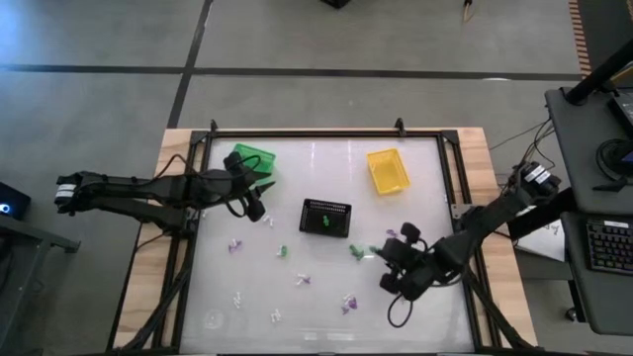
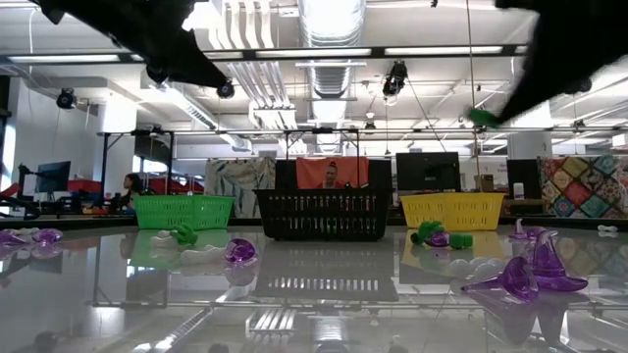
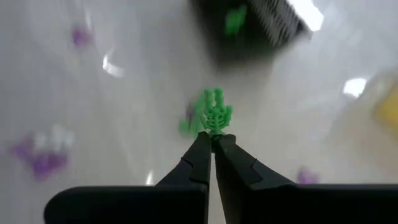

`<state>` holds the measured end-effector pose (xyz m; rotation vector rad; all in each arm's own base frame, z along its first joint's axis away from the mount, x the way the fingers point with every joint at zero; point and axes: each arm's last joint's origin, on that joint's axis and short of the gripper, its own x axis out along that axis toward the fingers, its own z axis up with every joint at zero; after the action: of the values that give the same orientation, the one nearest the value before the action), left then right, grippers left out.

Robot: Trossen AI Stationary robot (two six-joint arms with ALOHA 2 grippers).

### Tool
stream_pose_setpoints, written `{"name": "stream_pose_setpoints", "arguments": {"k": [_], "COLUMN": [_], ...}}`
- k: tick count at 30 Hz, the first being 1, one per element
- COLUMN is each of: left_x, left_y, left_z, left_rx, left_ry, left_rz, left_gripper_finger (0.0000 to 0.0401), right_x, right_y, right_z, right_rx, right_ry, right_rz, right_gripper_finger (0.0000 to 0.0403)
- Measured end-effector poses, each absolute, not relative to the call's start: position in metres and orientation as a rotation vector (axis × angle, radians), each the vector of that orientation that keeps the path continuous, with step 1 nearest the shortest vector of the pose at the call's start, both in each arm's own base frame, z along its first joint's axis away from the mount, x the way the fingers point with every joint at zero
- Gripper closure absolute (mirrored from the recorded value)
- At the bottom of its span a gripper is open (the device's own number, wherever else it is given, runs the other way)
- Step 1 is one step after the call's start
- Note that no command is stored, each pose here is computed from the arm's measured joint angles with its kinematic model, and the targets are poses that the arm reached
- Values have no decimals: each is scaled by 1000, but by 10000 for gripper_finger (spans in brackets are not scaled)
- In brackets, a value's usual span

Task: Sort Halloween decoration
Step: Put the green skeleton toy into the black bin, then put the white bone toy into the yellow bin

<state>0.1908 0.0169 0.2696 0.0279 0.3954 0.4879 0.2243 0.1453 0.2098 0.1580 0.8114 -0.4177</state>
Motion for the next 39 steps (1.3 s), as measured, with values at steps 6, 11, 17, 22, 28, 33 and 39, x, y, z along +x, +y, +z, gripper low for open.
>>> {"name": "stream_pose_setpoints", "arguments": {"k": [6,11,17,22,28,33,39], "left_x": [192,192,193,193,192,190,189], "left_y": [17,17,12,1,-15,-27,-40], "left_z": [272,272,272,272,271,267,257], "left_rx": [-1,-52,-113,-150,-168,-209,-281], "left_ry": [360,344,331,334,336,355,401], "left_rz": [492,499,475,410,333,286,250], "left_gripper_finger": [301,301,301,301,301,301,301], "right_x": [256,288,321,334,336,334,334], "right_y": [127,100,61,44,39,38,38], "right_z": [219,208,186,174,173,181,184], "right_rx": [-23,-114,-120,-59,-33,-33,-72], "right_ry": [637,588,555,567,565,539,532], "right_rz": [-422,-420,-484,-418,-397,-392,-382], "right_gripper_finger": [396,395,394,391,350,303,263]}}
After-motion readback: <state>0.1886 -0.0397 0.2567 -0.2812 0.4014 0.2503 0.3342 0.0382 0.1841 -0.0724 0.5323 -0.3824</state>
